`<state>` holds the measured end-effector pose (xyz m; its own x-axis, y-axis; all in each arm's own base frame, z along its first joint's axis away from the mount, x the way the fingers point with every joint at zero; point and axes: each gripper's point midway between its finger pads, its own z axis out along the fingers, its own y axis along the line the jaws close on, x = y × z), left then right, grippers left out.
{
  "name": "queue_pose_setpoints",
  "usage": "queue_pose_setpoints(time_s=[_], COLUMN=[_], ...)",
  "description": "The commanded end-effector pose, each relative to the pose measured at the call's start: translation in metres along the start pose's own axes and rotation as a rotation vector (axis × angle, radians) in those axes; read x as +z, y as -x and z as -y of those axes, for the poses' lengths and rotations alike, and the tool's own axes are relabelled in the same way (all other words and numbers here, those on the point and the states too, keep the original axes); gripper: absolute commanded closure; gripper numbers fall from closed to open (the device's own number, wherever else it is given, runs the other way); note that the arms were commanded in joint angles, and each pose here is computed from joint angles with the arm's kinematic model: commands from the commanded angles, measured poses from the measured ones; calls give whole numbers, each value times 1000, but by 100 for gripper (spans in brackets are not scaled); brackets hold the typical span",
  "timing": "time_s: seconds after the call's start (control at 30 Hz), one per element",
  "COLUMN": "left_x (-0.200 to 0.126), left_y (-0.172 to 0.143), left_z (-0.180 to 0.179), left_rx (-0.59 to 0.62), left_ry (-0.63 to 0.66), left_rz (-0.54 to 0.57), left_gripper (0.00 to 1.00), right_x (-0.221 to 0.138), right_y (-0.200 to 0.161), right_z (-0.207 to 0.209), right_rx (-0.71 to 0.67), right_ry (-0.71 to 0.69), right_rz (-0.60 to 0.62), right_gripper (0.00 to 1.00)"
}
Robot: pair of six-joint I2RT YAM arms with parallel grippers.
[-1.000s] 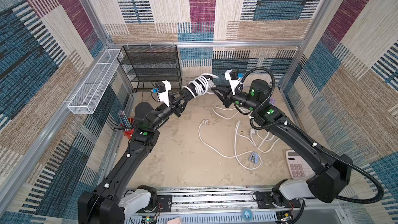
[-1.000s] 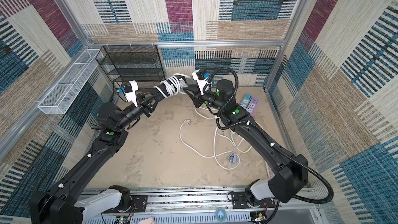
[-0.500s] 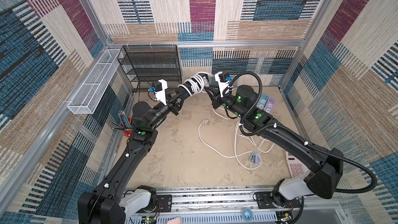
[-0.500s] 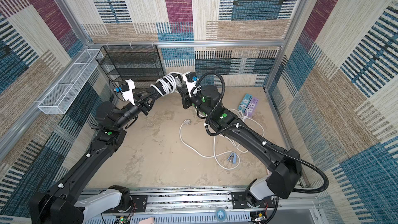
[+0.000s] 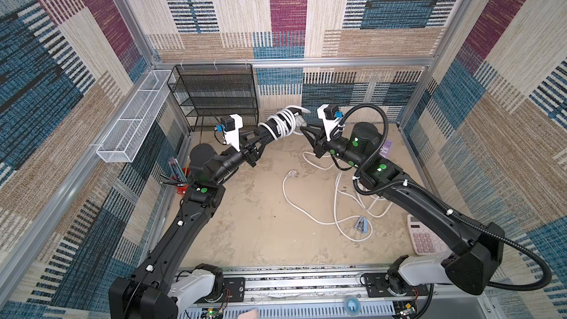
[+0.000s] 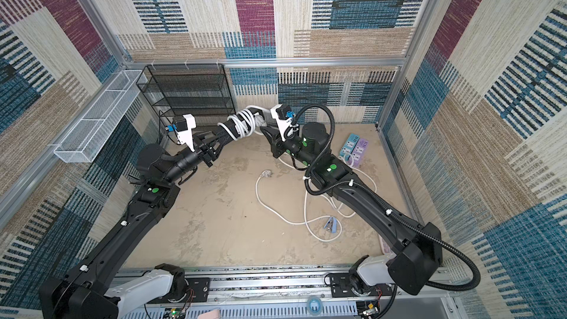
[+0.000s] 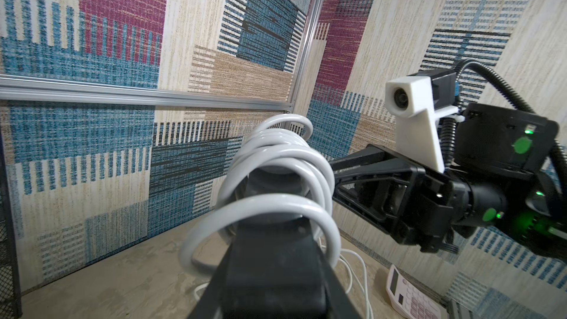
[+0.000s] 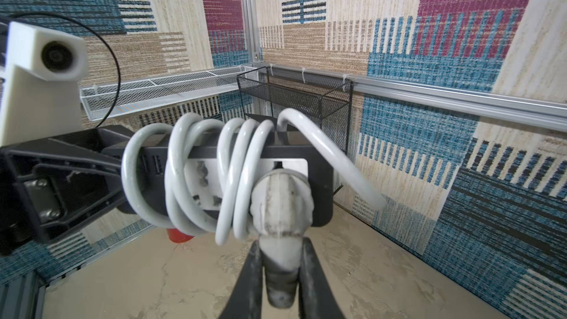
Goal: Unwrap the cord wrapped around the power strip
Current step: Remove the plug from the power strip.
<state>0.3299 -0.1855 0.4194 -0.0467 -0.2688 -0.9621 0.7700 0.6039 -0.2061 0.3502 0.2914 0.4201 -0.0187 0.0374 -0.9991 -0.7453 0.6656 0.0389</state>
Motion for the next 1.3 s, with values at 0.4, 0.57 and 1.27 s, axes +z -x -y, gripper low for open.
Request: queue_pose_setpoints(time_s=[0.4,0.57,1.27], left_x=[-1,0,-5], left_y=[6,5,13], left_z=[-29,-30,-34], left_rx=[-4,-19,-5], left_ry=[85,85,106], left_rz=[16,15,34], left_gripper=[100,100,100], right_x=[5,28,-43], right_y=[21,13,0], right_z=[-2,-32,-48], right_rx=[-16,-17,-63], right_ry=[-62,-14,122], right_rz=[100,88,209], right_gripper=[98,98,96])
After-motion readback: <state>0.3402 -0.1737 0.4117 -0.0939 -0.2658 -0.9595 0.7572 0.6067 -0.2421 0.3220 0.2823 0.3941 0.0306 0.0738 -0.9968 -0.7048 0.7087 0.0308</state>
